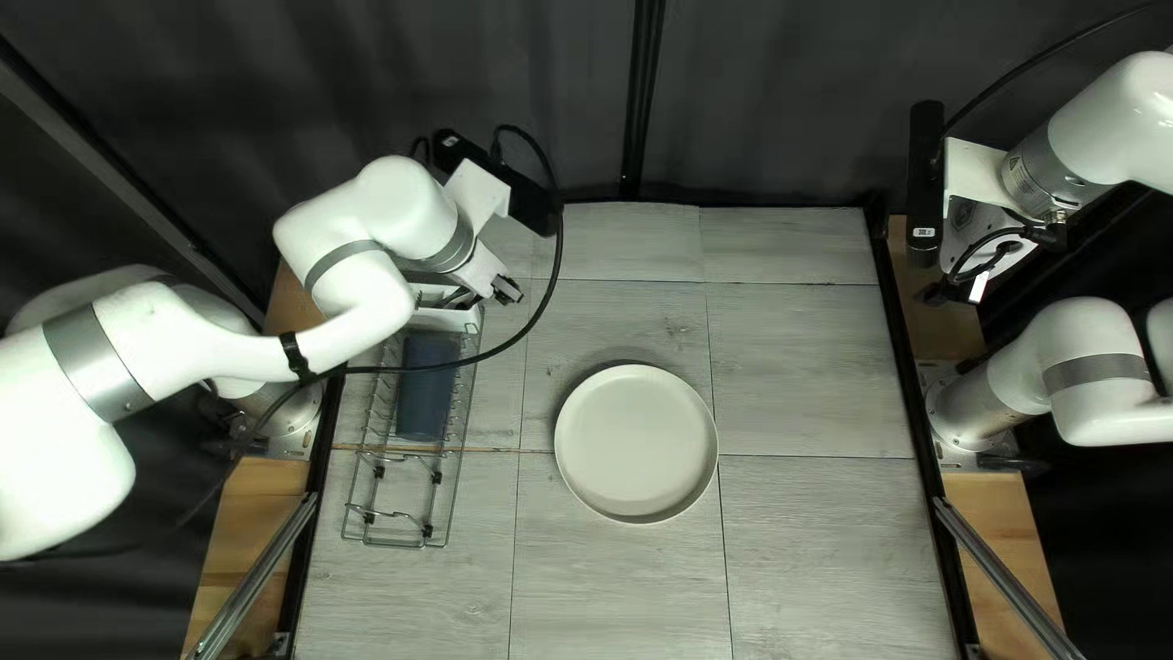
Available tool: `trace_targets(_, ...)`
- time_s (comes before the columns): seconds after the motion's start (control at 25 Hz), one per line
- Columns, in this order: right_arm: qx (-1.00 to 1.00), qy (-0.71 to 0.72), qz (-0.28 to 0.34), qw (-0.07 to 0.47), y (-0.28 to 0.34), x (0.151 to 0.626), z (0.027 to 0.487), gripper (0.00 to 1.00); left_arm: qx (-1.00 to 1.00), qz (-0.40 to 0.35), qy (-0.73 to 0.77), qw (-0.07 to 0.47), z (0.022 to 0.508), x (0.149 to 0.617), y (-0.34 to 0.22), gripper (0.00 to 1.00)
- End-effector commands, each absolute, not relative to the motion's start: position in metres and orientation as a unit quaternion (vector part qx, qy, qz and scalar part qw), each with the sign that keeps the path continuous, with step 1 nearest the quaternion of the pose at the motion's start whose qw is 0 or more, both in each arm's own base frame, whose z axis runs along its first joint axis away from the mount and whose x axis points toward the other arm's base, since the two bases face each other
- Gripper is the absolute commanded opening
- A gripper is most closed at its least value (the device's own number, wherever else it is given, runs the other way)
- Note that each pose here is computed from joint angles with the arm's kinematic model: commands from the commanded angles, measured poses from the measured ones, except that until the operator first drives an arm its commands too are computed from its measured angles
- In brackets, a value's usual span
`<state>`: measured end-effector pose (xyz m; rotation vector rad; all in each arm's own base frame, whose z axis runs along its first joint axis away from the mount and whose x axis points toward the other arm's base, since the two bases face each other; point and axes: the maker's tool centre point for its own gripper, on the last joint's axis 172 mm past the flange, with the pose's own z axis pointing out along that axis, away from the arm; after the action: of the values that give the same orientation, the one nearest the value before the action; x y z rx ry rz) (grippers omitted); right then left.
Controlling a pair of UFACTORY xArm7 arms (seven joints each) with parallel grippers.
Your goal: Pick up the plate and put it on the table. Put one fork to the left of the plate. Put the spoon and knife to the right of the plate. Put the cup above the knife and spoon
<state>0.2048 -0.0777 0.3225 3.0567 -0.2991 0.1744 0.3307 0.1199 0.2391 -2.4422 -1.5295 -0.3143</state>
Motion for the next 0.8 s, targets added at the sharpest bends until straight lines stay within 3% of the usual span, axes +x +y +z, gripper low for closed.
trace_targets(0.04, 0.993, -0.097, 0.057, 0.033, -0.078, 0.205, 0.322, 1.0, -0.813, -0.096, -0.556, 0.141, 0.231, 0.326, 0.125, 1.0)
trace_targets(0.8, 0.993, -0.097, 0.057, 0.033, -0.078, 0.205, 0.322, 1.0, -0.787, -0.072, -0.59, 0.163, 0.213, 0.307, 0.12, 1.0)
